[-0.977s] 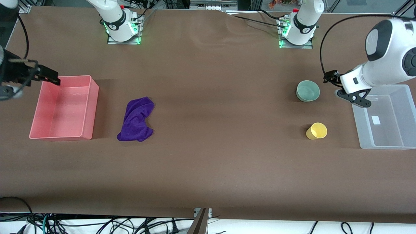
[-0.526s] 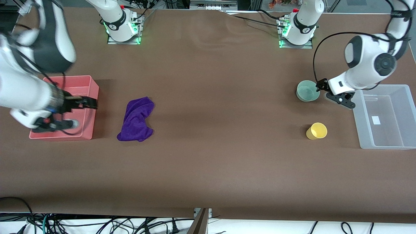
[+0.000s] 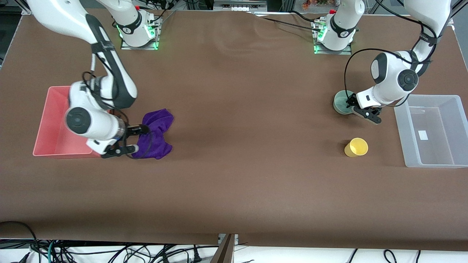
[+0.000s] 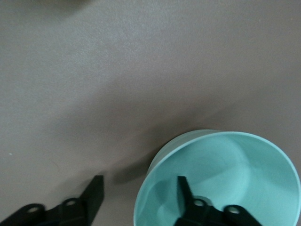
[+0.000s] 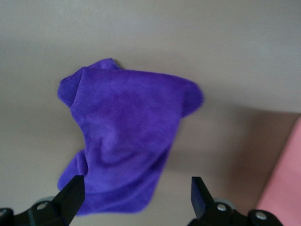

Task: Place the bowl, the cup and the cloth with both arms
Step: 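Grasp the green bowl with the left gripper while the right gripper reaches the cloth, then carry the bowl into the clear bin while the right gripper lifts the cloth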

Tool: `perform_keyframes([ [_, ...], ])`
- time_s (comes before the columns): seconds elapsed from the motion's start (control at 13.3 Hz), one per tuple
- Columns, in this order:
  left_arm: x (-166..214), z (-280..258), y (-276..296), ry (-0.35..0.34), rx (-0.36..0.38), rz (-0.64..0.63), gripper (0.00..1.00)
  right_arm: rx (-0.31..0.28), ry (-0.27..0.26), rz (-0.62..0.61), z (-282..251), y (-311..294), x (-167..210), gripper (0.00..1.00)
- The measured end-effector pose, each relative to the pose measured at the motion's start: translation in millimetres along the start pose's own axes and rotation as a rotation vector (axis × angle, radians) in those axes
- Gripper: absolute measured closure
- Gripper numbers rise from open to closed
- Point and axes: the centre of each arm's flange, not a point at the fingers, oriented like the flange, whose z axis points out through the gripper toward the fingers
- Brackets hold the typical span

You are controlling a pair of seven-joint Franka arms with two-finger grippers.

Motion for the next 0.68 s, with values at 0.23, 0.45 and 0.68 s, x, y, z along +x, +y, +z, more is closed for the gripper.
perform_keyframes([
  [0.23, 2.5, -2.0, -0.4, 0.005, 0.003, 0.010, 0.66, 0.000, 0.012, -0.012, 34.8, -8.5, -1.8, 0.00],
  [0.45, 5.2, -7.2, -3.4, 0.013, 0.010, 0.032, 0.96, 0.002, 0.033, -0.012, 73.1, -8.5, -9.4, 0.00],
  [0.68, 12.6, -34.8, -21.2, -0.004, 0.002, 0.024, 0.96, 0.002, 0.061, -0.012, 94.7, -8.9, -17.6, 0.05],
])
